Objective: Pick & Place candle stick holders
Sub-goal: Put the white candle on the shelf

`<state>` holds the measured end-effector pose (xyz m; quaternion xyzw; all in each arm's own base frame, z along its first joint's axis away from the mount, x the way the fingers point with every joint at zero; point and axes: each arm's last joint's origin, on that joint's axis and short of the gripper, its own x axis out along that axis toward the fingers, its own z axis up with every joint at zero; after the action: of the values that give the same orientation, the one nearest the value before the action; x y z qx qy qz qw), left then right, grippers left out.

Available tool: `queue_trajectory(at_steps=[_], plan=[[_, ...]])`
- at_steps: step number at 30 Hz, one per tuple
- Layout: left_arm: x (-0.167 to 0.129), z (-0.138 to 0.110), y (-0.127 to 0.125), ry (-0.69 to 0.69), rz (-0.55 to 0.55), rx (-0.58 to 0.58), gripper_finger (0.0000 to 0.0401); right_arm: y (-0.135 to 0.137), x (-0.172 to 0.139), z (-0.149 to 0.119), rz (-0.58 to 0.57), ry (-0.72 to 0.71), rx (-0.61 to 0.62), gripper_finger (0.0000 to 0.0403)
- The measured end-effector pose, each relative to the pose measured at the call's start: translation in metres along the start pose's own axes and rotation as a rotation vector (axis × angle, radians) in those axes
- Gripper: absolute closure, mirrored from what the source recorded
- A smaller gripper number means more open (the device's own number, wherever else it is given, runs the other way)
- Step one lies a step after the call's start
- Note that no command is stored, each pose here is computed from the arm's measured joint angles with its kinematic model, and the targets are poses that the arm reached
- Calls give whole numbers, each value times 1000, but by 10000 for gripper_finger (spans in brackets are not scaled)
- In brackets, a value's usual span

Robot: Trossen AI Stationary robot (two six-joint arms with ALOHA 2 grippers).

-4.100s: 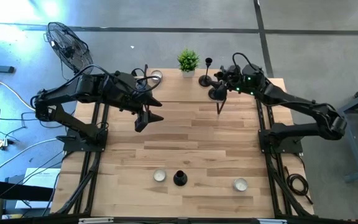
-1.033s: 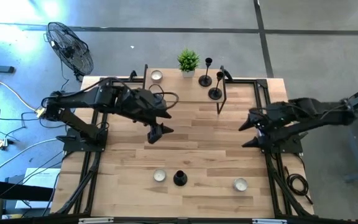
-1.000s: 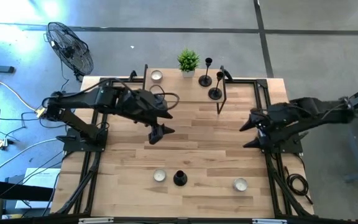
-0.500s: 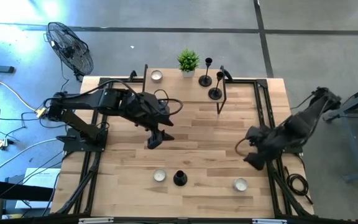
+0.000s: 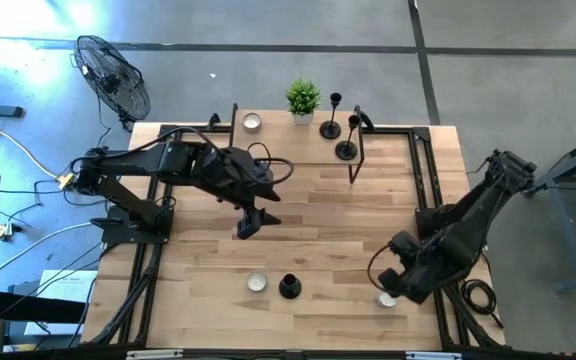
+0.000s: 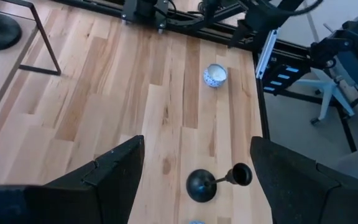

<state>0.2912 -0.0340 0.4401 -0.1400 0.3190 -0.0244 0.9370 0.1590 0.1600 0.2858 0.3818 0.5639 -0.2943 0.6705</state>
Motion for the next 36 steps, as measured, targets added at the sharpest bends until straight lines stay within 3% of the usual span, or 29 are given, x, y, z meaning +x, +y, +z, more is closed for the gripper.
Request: queue_trajectory(at_steps=[5, 10, 14, 18, 20, 23, 28, 36], plan=[[0, 0, 0, 2, 0, 0, 113, 24, 18, -15, 71, 52, 93, 13], [0, -1, -1, 18, -28, 0, 113, 47, 28, -24, 219, 97, 38, 13], [0, -2, -3, 23, -44, 5, 113, 41, 28, -23, 149, 109, 52, 13], [0, -3, -6, 25, -50, 25, 113, 22, 31, -22, -49, 98, 130, 13], [0, -3, -7, 25, -50, 36, 113, 20, 33, -23, -72, 106, 166, 13], [0, -5, -9, 33, -55, 42, 113, 27, 36, -26, 22, 100, 157, 13], [0, -7, -13, 41, -42, 54, 113, 45, 35, -27, 247, 7, 37, 13], [0, -8, -13, 38, -9, 57, 113, 41, 36, -28, 208, 6, 85, 13]])
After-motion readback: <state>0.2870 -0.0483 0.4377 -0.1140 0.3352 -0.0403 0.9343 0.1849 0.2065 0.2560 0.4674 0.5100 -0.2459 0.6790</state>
